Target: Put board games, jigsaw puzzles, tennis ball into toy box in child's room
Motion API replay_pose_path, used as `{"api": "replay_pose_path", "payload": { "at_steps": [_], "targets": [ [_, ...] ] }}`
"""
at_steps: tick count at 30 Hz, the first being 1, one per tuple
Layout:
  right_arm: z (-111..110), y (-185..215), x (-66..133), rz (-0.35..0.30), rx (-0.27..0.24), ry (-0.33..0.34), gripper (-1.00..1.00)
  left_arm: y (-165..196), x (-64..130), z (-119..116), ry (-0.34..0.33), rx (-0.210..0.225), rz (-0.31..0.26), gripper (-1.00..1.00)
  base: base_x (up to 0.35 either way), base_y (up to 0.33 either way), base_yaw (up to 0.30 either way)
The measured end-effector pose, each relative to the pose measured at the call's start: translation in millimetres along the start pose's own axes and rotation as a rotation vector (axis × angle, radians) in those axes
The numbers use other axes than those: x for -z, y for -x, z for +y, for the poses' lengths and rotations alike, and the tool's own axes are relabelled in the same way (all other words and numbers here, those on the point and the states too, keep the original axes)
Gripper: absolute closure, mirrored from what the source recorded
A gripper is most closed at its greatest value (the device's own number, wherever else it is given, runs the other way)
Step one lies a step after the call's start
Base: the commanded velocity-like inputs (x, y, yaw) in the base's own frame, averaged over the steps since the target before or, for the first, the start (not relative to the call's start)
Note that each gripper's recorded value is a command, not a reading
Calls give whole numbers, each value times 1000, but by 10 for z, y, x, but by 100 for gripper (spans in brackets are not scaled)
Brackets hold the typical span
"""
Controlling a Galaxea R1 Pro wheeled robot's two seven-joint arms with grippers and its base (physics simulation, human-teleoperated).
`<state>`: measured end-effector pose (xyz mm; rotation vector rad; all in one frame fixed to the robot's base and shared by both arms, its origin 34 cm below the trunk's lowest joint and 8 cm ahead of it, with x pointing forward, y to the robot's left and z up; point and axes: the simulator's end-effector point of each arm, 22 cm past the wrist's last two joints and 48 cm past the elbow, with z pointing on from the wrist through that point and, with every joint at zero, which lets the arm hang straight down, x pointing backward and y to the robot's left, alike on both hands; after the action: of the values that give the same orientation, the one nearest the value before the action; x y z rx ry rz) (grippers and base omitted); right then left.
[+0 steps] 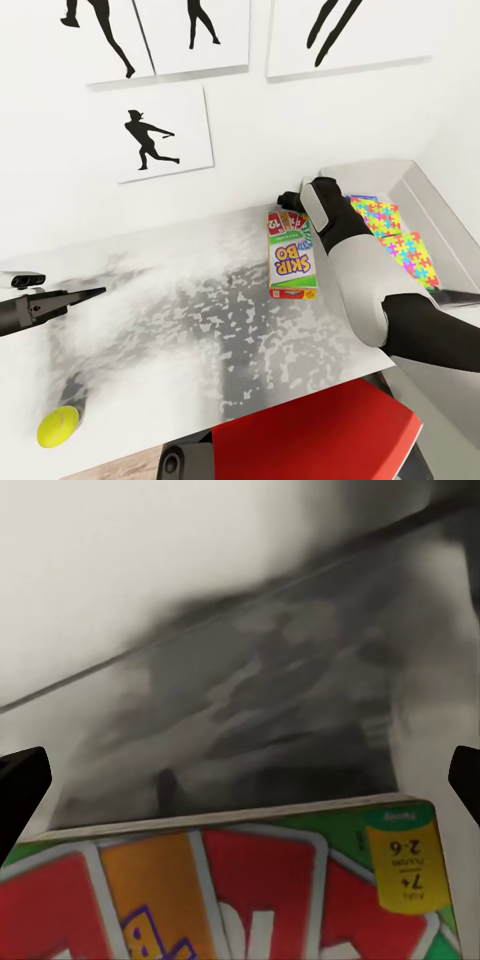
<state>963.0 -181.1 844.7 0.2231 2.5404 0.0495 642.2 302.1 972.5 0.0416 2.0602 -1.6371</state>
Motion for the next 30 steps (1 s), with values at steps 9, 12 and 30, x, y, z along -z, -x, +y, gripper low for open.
{"api": "replay_pose_path", "payload": {
  "at_steps": [9, 12, 30],
  "targets": [
    [23, -76, -26, 18, -4, 8, -100, 30, 14, -9, -3, -2, -11, -100, 0, 0, 0],
    [11, -141, -41, 39, 7, 0, -100, 34, 9, -10, -5, -2, -12, -100, 0, 0, 0],
    [-108, -64, -28, 22, 5, -17, -100, 38, 12, -10, -4, -3, -10, -100, 0, 0, 0]
  ]
}}
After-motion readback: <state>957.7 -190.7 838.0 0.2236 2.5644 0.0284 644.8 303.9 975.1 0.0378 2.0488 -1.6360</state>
